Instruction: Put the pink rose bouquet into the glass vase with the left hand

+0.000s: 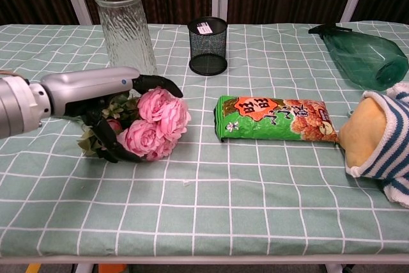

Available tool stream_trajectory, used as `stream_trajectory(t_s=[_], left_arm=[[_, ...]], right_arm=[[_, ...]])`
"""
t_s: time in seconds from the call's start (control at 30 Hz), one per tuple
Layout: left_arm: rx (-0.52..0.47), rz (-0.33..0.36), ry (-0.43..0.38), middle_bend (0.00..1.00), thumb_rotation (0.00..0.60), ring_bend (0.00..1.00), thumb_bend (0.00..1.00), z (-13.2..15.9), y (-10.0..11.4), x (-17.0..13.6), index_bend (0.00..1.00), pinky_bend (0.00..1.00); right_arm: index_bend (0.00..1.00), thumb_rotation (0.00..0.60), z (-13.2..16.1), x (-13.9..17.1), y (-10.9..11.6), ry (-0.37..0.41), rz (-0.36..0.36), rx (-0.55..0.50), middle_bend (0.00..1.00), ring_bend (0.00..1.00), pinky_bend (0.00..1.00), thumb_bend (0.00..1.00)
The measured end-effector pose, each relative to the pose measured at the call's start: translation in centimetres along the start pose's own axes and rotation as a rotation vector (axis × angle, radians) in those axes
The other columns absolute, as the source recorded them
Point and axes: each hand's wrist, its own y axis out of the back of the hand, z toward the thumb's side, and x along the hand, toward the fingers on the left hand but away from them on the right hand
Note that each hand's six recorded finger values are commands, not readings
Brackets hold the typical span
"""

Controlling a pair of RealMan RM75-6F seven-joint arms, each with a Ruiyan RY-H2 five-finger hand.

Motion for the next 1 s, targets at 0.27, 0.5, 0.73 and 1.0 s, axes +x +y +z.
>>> stream_trajectory(t_s=[0.27, 0.5, 0.73, 1.0], left_arm=[[-0.003, -0.017, -0.004, 0.05, 0.600, 0.04, 0.00, 0.4, -0.3, 1.3, 0.14, 0.13], [0.024, -0.040, 0.000, 0.05, 0.600, 0.04, 0.00, 0.5, -0.7, 2.1, 0.14, 0.18], [0.071, -0.018, 0.016, 0.11, 0.600, 0.16, 0.03, 0.2, -1.0, 2.5, 0.14, 0.36], [0.108, 0.036, 0.034, 0.29, 0.600, 0.34, 0.13, 0.2, -0.7, 2.4, 0.30, 0.55]], right_arm=[[0.00, 0.600, -0.4, -0.1, -0.2, -0.008, 0.004, -0.006, 0.00, 0.00, 0.00, 0.15], [0.00, 0.600, -0.8, 0.0, -0.1, -0.017, 0.004, -0.010, 0.00, 0.00, 0.00, 0.15], [0.00, 0.600, -1.0, 0.0, -0.1, -0.019, 0.007, -0.013, 0.00, 0.00, 0.00, 0.15], [0.00, 0.600, -0.8, 0.0, -0.4, -0.019, 0.020, -0.010, 0.00, 0.00, 0.00, 0.15]])
